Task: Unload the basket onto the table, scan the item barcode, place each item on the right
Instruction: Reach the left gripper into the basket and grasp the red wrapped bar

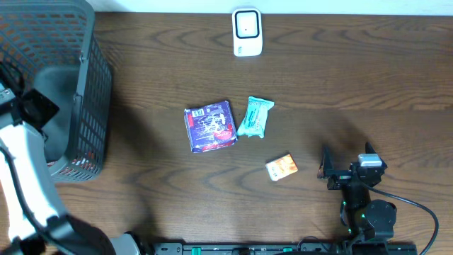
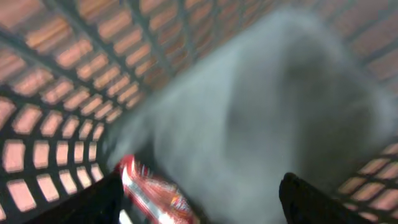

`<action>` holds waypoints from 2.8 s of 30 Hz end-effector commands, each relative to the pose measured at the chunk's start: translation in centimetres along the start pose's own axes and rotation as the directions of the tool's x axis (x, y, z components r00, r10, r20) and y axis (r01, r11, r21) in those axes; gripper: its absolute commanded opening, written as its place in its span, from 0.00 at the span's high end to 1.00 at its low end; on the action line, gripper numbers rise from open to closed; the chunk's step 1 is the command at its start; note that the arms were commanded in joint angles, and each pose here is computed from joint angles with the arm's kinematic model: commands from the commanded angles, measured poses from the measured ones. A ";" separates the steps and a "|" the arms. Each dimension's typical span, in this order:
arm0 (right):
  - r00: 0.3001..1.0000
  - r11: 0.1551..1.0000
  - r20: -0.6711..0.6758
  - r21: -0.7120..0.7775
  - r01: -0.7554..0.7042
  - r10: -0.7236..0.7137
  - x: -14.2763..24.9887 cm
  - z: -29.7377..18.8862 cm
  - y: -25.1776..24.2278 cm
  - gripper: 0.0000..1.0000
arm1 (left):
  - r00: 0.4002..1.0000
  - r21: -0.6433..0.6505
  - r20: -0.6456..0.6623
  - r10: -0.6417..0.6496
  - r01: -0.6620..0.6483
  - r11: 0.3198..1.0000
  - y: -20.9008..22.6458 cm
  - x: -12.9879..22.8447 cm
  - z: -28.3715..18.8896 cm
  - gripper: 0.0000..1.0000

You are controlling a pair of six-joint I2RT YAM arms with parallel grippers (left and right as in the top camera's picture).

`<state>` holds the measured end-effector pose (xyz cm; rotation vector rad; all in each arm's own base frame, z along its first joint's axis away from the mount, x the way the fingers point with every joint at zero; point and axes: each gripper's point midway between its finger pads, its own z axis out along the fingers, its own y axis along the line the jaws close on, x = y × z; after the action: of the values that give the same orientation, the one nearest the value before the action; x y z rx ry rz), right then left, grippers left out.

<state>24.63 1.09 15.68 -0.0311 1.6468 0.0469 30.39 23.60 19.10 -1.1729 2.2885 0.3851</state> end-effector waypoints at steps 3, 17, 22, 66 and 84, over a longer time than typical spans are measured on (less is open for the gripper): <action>1.000 1.000 -0.002 0.008 -0.003 0.003 0.1 0.0 -0.1 0.01 | 0.974 -0.128 -0.153 -0.168 0.149 0.981 1.7 3.3 3.9 0.16; 1.000 1.000 -0.002 0.008 -0.003 0.003 0.1 0.0 -0.1 0.01 | 0.872 -0.265 -0.329 -0.362 0.283 0.922 2.2 9.7 6.7 0.09; 1.000 1.000 -0.002 0.008 -0.003 0.003 0.1 0.0 -0.1 0.01 | 0.848 -0.298 -0.330 -0.415 0.324 0.898 2.5 11.4 7.8 0.07; 1.000 1.000 -0.002 0.008 -0.003 0.003 0.1 0.0 -0.1 0.01 | 0.872 0.351 0.163 -0.462 0.386 0.853 -1.6 -4.0 -7.2 0.93; 1.000 1.000 -0.002 0.008 -0.003 0.003 0.1 0.0 -0.1 0.01 | 0.949 0.848 0.310 0.062 -0.305 0.434 -21.6 7.2 -26.0 0.93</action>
<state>24.63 1.09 15.67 -0.0311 1.6472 0.0469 36.07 -0.45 36.15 -0.5556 1.8393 -0.5447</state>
